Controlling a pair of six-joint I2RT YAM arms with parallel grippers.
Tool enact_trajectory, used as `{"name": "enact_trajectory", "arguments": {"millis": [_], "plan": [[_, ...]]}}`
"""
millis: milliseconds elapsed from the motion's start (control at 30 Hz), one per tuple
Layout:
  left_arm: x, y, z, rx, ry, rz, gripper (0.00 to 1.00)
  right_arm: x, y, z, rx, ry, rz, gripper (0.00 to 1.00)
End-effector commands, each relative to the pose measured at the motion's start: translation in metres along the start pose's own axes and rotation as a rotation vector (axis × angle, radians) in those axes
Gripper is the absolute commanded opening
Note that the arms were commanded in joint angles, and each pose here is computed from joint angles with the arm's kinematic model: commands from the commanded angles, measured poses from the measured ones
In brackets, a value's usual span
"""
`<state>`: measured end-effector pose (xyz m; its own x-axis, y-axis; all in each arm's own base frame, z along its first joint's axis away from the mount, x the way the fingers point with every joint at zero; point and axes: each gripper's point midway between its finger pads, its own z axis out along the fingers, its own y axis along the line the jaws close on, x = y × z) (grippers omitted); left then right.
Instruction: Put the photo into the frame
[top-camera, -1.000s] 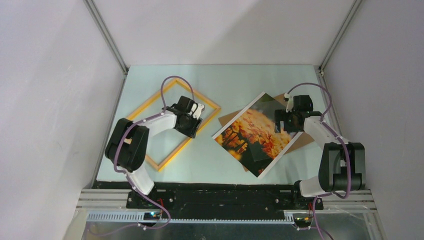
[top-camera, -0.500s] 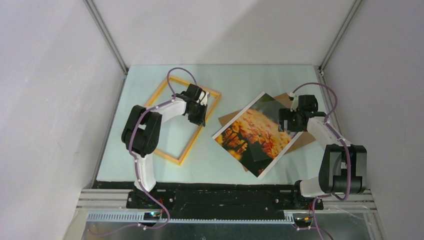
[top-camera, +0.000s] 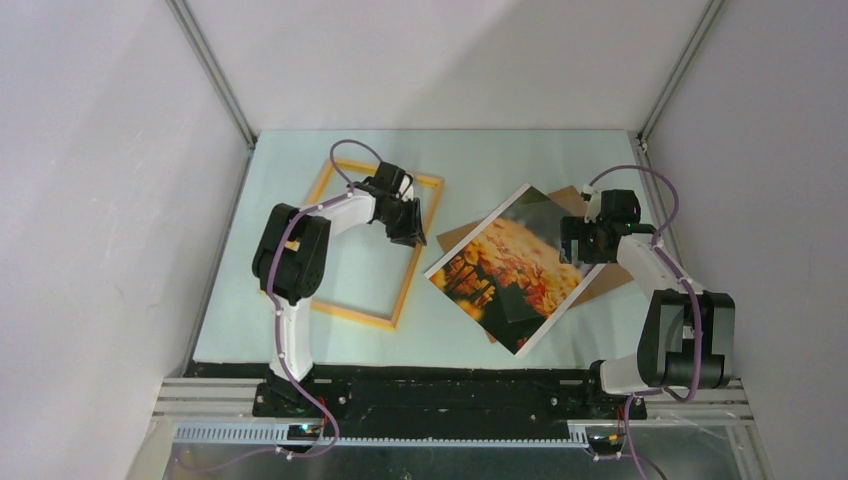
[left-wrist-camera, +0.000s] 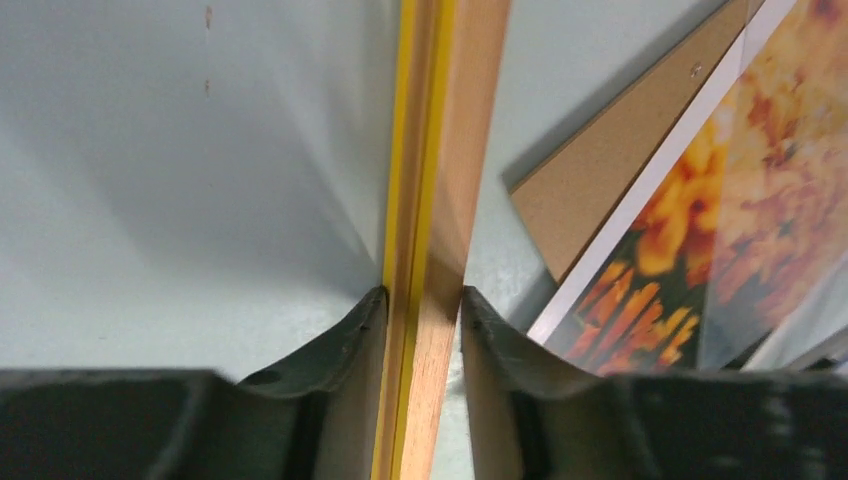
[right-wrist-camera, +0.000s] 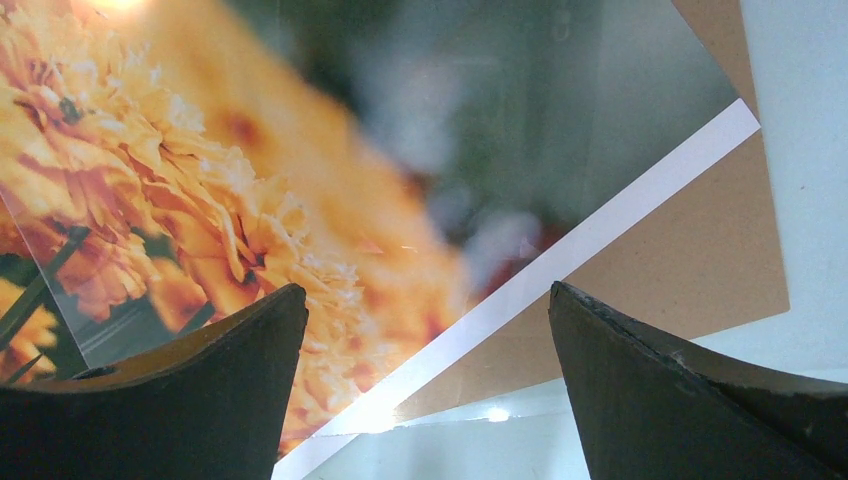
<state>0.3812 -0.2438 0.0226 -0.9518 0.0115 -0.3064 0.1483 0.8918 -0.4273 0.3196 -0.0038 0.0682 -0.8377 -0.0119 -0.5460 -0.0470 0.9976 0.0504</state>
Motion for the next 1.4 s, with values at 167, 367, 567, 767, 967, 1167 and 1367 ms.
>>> {"name": "enact_trajectory", "arguments": {"millis": [167,367,567,767,967,1167,1367], "plan": [[0.011,-0.003,-0.027,0.019,0.008,0.010,0.74,-0.022,0.000,-0.003,0.016,-0.023,-0.104,0.95],[-0.011,-0.004,-0.060,-0.017,-0.104,0.137,0.90,-0.028,-0.003,0.019,0.034,0.054,-0.165,0.94],[-0.019,-0.005,-0.082,-0.031,-0.163,0.231,0.90,-0.032,0.008,0.047,0.011,0.129,-0.231,0.92],[-0.029,-0.010,-0.099,-0.029,-0.212,0.318,0.90,-0.023,0.035,0.066,-0.030,0.211,-0.372,0.90],[-0.038,-0.020,-0.109,-0.006,-0.244,0.360,0.91,-0.001,0.070,0.070,-0.082,0.288,-0.524,0.88],[-0.036,-0.029,-0.109,0.046,-0.231,0.374,0.91,0.027,0.105,0.063,-0.186,0.368,-0.655,0.86],[-0.036,-0.041,-0.103,0.108,-0.210,0.388,0.91,0.047,0.118,0.051,-0.241,0.417,-0.739,0.80]]}}
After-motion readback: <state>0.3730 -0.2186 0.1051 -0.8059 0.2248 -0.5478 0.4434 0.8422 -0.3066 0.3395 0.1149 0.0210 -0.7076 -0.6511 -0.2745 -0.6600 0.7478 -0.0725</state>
